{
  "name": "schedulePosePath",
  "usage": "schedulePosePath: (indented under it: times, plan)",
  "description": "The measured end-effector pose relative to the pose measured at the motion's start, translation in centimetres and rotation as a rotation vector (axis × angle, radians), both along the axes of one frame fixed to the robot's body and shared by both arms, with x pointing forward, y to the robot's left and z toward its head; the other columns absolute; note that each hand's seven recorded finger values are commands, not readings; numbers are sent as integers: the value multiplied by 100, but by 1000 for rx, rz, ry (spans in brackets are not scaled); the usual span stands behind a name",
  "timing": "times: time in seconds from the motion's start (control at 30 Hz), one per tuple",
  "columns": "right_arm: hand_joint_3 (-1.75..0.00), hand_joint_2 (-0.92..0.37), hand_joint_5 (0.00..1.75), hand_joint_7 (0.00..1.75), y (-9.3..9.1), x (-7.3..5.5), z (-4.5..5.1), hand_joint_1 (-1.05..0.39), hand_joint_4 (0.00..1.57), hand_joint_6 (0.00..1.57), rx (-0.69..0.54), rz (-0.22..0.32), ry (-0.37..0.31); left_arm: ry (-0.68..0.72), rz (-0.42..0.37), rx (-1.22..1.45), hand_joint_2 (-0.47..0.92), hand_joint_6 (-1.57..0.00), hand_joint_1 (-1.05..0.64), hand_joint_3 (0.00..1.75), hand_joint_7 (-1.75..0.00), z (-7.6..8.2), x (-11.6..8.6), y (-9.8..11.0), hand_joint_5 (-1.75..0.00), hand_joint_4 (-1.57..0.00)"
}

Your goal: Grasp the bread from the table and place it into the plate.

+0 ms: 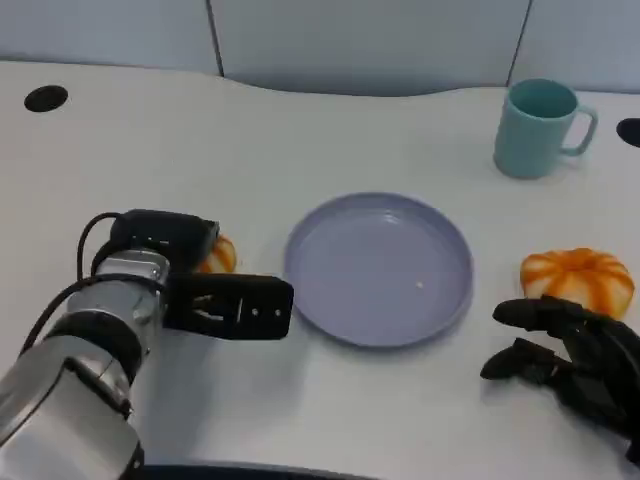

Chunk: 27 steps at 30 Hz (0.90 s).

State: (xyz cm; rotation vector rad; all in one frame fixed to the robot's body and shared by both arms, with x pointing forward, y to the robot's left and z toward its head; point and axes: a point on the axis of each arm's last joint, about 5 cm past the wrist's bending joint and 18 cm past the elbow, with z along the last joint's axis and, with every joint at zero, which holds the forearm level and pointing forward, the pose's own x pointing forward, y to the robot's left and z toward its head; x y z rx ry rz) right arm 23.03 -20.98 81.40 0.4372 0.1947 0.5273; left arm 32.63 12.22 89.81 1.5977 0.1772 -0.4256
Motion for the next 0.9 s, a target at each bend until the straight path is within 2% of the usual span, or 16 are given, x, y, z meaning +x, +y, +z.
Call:
schedulePosePath:
  times: [0.1,0.13,0.17,0.27,0.3,0.37,0.47,0.67,0.8,0.9]
  plan:
    - [-8,-92,110,48,-5,-10,-3,-38,63,83,1,0,0,2,9,1,72,-47,-36,1,-2,-11,-6,-7,-26,-51]
    - [-8,-92,109,48,-7,-14,-5,-37,64,84,1,0,0,2,10,3,76,-48,-31,1,-2,-13,-7,-8,-45,-53]
    - [-7,-92,109,48,-8,-16,-6,-37,64,84,0,0,-1,3,9,3,79,-49,-28,1,-1,-16,-9,-7,-68,-48]
    - [-7,-92,109,48,-9,-22,-10,-37,66,85,-1,-2,-2,-7,-4,-3,85,-62,-27,1,-2,-30,-18,9,-101,-55]
    - [-6,-92,109,47,-9,-23,-11,-37,66,85,-1,-3,-1,-14,-11,-5,86,-68,-27,1,-4,-36,-22,25,-102,-58]
    - [-7,-92,109,47,-11,-25,-13,-38,65,85,0,-5,-1,-24,-19,-8,88,-86,-26,1,-4,-42,-26,44,-93,-73]
    - [-8,-92,109,47,-14,-30,-14,-37,64,84,1,-5,-3,-33,-19,-10,87,-95,-24,0,-2,-44,-27,45,-81,-76]
    - [-9,-92,110,47,-17,-38,-20,-37,63,84,12,-1,-6,-33,-15,-10,87,-97,-24,0,-1,-44,-27,46,-76,-78]
    - [-9,-92,110,47,-20,-46,-24,-39,63,84,12,-3,-10,-38,-16,-9,92,-99,-36,10,-2,-47,-28,47,-76,-78]
    - [-8,-92,108,46,-24,-58,-30,-38,64,85,10,-4,-16,-52,-15,-14,92,-98,-34,19,-1,-62,-38,51,-80,-80]
